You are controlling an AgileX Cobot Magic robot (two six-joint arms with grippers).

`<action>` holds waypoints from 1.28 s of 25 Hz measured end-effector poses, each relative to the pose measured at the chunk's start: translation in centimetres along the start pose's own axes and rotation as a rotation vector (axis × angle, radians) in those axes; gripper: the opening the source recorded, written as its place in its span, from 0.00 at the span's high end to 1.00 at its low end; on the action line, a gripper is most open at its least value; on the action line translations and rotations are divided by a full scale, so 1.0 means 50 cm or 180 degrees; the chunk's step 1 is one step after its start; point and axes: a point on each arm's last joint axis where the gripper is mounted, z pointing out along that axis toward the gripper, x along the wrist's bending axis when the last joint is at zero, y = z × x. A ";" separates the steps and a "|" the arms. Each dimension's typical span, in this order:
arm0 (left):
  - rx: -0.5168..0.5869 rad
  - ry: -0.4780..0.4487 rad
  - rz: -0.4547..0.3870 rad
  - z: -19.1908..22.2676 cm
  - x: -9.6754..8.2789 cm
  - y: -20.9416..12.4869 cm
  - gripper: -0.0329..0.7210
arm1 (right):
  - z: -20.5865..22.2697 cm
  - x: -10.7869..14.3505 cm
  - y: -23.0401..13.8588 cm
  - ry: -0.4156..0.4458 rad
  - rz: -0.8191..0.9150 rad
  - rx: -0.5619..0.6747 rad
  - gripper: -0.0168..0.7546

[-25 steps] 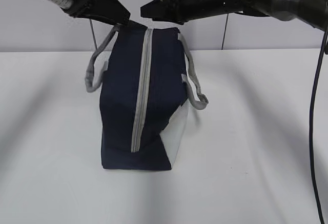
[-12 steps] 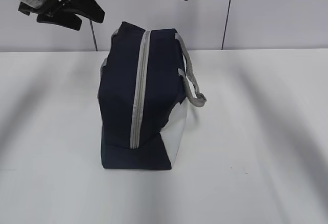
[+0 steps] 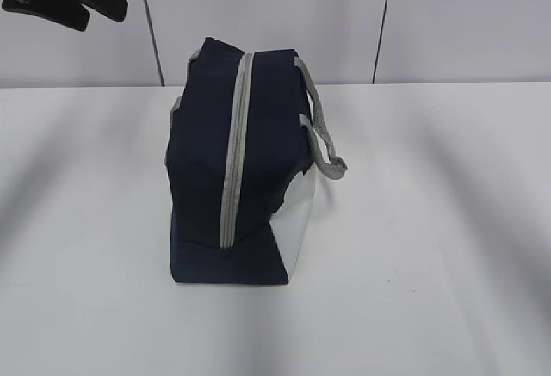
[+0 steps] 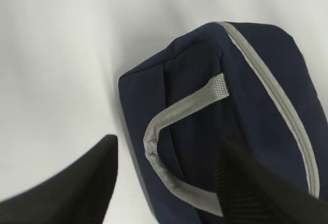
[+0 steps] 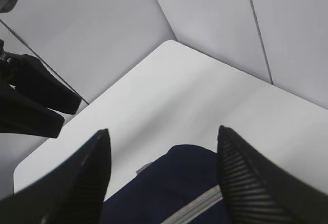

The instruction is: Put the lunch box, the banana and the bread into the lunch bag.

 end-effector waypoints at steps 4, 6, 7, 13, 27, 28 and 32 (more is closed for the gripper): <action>-0.0028 0.0088 0.0079 -0.047 -0.013 -0.021 0.40 | -0.039 0.032 -0.004 -0.0129 0.0000 -0.0016 0.39; -0.0039 0.0121 0.0108 -0.071 -0.021 -0.042 0.41 | -0.056 0.046 -0.006 -0.0201 -0.0009 -0.0034 0.40; -0.0061 0.0128 0.0118 -0.085 -0.026 -0.052 0.41 | -0.063 0.050 -0.011 -0.0244 0.0005 -0.0034 0.40; -0.0127 0.0195 0.0132 -0.136 -0.042 -0.138 0.41 | -0.108 0.081 -0.023 -0.0493 0.0035 -0.0103 0.40; -0.0406 0.0320 0.0153 -0.189 -0.056 -0.350 0.41 | -0.204 0.136 -0.085 -0.1111 -0.0049 -0.0208 0.40; -0.0426 0.0323 0.0156 -0.191 -0.056 -0.368 0.41 | -0.207 0.137 -0.094 -0.1144 -0.0029 -0.0193 0.40; -0.0549 0.0323 0.0197 -0.208 -0.063 -0.433 0.41 | -0.225 0.150 -0.120 -0.1222 -0.0004 -0.0158 0.40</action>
